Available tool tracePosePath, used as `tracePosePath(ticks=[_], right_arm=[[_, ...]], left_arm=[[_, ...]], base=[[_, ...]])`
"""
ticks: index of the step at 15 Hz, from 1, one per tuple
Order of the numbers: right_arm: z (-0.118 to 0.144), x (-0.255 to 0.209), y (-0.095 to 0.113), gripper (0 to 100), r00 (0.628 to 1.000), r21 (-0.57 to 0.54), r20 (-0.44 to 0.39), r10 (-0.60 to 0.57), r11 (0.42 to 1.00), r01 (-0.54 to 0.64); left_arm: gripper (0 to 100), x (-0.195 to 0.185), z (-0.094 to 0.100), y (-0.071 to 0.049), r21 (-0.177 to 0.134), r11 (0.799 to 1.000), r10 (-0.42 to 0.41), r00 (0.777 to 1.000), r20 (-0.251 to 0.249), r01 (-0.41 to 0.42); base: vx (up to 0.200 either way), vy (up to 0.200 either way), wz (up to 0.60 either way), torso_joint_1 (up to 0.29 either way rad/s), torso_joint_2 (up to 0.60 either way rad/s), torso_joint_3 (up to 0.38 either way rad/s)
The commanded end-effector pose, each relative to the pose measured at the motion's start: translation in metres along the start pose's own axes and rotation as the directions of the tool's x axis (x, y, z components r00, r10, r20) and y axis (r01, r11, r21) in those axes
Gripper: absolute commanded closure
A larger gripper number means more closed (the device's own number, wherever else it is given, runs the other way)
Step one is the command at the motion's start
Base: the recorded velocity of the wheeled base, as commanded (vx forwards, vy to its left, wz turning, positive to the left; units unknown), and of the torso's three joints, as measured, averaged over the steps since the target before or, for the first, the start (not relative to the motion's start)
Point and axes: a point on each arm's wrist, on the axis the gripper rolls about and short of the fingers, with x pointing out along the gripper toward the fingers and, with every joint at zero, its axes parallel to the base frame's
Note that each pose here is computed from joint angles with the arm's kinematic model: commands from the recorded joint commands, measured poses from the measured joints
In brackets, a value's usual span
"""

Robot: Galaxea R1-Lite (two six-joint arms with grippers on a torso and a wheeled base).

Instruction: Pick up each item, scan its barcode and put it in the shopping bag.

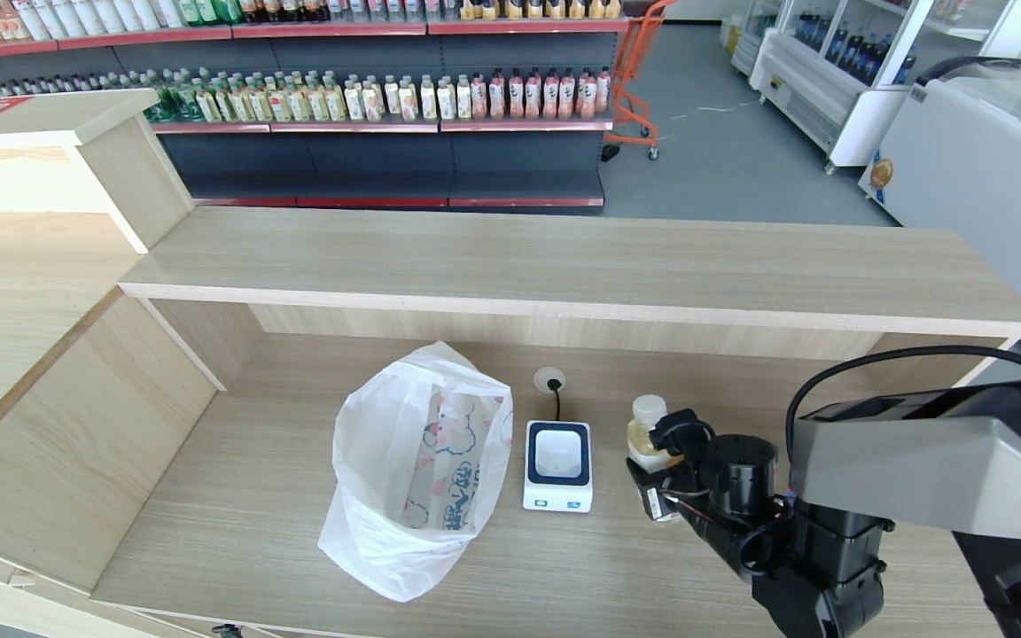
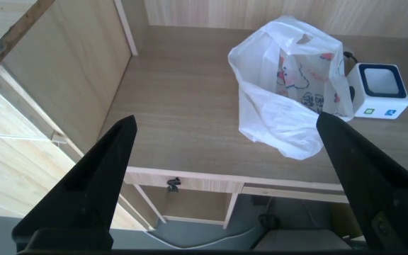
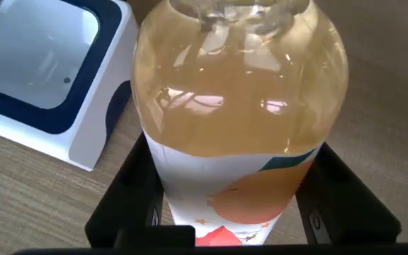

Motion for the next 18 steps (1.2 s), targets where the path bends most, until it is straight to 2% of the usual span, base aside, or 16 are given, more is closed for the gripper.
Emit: tracePosePath(ticks=[1,4,6,8,9,11,13,16,18], right_arm=[[0.003,-0.001,0.000,100,1.000,0.005,0.010,0.001,1.000,-0.001],[0.022,-0.005,-0.005,100,0.998,0.067,0.067,-0.003,0.998,-0.001],[0.052,-0.017,-0.014,100,0.988,0.135,0.153,0.010,0.990,-0.031],[0.088,-0.046,-0.025,100,0.969,0.192,0.236,0.068,0.975,-0.115],[0.103,-0.072,-0.030,100,0.953,0.202,0.258,0.159,0.956,-0.214],[0.119,-0.119,-0.039,100,0.893,0.213,0.275,0.356,0.883,-0.418],[0.128,-0.157,-0.044,100,0.800,0.249,0.291,0.525,0.766,-0.593],[0.137,-0.181,-0.046,100,0.654,0.283,0.307,0.692,0.590,-0.756],[0.136,-0.184,-0.044,100,0.610,0.277,0.299,0.734,0.545,-0.791]], left_arm=[[0,0.000,0.000,0.000,0.000,1.000,0.001,1.000,0.000,-0.001],[0,0.000,0.000,0.000,0.000,1.000,0.001,1.000,0.000,-0.001],[0,0.000,0.000,0.000,0.000,1.000,0.001,1.000,0.000,-0.001],[0,0.000,0.000,0.000,0.000,1.000,0.001,1.000,0.000,-0.001],[0,0.000,0.000,0.000,0.000,1.000,0.001,1.000,0.000,-0.001],[0,0.000,0.000,0.000,0.000,1.000,0.001,1.000,0.001,-0.001],[0,0.000,0.000,0.000,0.000,1.000,0.001,1.000,0.000,-0.001],[0,0.000,0.000,0.000,0.000,1.000,0.001,1.000,0.000,-0.001],[0,0.000,0.000,0.000,0.000,1.000,0.001,1.000,0.000,-0.001]], base=[[0.000,0.000,0.00,0.000,0.00,0.000],[0.000,0.000,0.00,0.000,0.00,0.000],[0.000,0.000,0.00,0.000,0.00,0.000],[0.000,0.000,0.00,0.000,0.00,0.000],[0.000,0.000,0.00,0.000,0.00,0.000],[0.000,0.000,0.00,0.000,0.00,0.000],[0.000,0.000,0.00,0.000,0.00,0.000],[0.000,0.000,0.00,0.000,0.00,0.000],[0.000,0.000,0.00,0.000,0.00,0.000]])
